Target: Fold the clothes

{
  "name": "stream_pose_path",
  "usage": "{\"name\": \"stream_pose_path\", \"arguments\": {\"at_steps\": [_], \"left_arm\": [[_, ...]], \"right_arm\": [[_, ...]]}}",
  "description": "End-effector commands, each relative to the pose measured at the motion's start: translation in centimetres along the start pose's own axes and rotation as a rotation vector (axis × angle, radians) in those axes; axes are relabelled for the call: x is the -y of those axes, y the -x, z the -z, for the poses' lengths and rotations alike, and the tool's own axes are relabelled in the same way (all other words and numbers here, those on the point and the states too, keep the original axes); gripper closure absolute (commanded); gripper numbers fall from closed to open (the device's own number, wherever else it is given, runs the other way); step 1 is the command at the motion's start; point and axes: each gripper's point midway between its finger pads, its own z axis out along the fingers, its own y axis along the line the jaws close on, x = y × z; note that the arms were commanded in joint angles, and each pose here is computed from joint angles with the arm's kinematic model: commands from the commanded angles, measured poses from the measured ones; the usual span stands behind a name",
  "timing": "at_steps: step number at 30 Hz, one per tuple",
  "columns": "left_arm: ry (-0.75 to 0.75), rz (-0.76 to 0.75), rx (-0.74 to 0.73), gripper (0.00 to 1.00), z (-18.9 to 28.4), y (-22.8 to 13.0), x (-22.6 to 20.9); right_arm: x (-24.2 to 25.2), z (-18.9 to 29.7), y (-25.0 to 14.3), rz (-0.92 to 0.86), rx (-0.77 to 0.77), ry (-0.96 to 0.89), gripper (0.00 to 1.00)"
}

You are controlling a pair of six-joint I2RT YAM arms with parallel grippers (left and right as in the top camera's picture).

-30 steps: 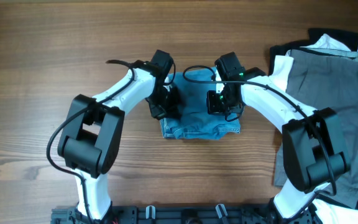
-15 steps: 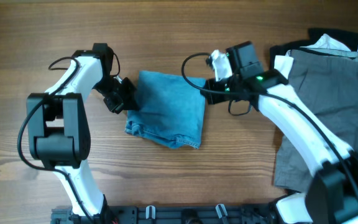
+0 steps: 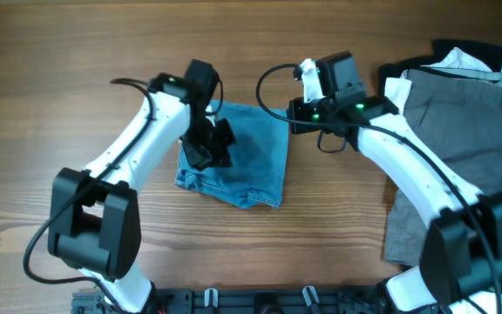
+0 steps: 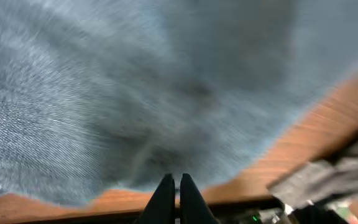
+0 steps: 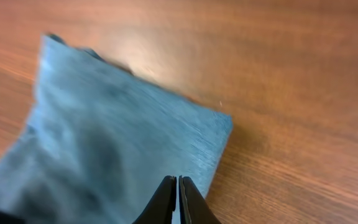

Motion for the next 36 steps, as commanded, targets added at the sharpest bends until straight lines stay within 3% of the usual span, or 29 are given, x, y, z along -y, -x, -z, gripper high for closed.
{"name": "stream_pose_path", "arguments": {"at_steps": [1, 10, 21, 28, 33, 36], "left_arm": [[0.115, 0.165, 0.041, 0.95, -3.6, 0.3, -3.7], [0.215, 0.427, -0.05, 0.96, -8.6, -2.1, -12.8], [0.098, 0.247, 0.03, 0.94, -7.0, 2.3, -12.0], [0.14, 0.224, 0.186, 0.93, -2.5, 7.4, -13.0], [0.047, 0.231, 0.321, 0.93, 3.0, 12.3, -11.8], [-0.01, 0.227, 0.344, 0.93, 6.0, 13.2, -10.5]], "right_arm": [[-0.1, -2.1, -1.5, -0.023, -0.074, 0.051, 0.93], [-2.6, -2.2, -2.3, 0.063, -0.107, 0.204, 0.94], [-5.4, -6.0, -4.0, 0.075, -0.145, 0.241, 0.95], [-2.7, -10.7, -5.8, -0.142, -0.199, 0.13, 0.96], [-4.1, -10.1, -7.5, -0.216, -0.288, 0.194, 0.96], [-4.6, -9.4, -8.0, -0.242, -0.324, 0.215, 0.96]]}}
